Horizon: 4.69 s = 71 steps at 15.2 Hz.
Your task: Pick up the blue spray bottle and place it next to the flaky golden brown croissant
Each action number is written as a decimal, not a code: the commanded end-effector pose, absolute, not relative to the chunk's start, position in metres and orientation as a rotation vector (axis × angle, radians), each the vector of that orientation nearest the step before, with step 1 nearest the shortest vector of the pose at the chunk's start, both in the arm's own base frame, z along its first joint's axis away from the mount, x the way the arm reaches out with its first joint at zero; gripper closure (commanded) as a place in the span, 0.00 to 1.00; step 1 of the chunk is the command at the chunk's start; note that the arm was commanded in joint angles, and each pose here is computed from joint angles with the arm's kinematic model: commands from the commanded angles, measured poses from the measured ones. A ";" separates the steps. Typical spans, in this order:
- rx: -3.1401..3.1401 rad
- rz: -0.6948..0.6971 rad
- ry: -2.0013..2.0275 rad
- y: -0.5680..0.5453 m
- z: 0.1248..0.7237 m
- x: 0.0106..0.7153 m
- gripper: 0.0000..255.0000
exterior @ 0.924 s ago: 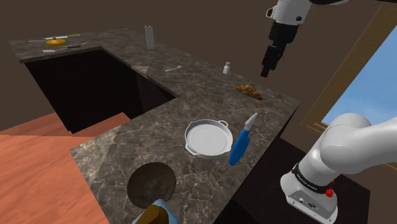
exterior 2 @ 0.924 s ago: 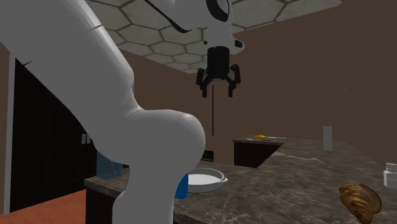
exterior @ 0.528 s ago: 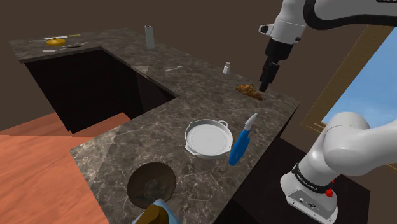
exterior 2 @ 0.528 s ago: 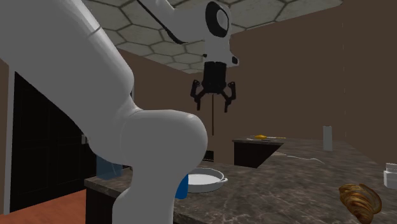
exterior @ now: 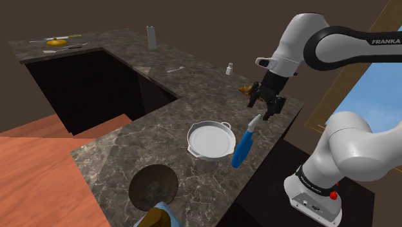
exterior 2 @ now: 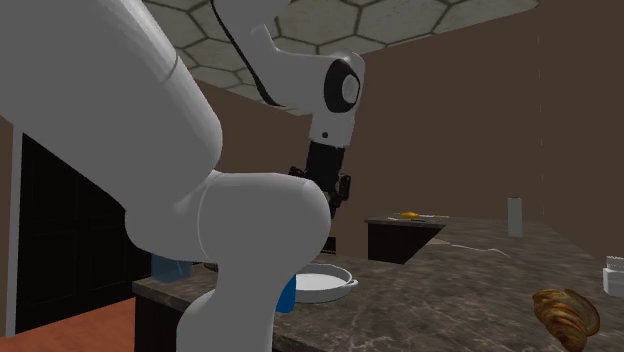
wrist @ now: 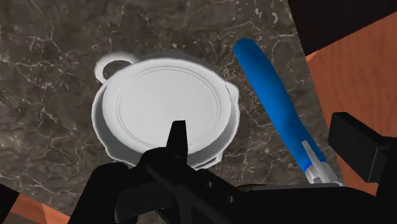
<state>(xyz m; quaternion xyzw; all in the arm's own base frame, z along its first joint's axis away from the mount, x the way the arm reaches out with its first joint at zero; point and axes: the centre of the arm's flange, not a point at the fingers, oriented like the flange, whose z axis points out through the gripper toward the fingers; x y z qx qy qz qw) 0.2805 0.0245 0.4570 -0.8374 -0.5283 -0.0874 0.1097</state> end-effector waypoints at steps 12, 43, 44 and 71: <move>-1.947 -0.366 -2.051 0.053 0.350 0.264 0.00; -1.947 -0.366 -2.051 0.054 0.416 0.264 1.00; -1.947 -0.366 -2.051 0.054 0.422 0.264 1.00; -1.947 -0.366 -2.051 0.054 0.564 0.264 1.00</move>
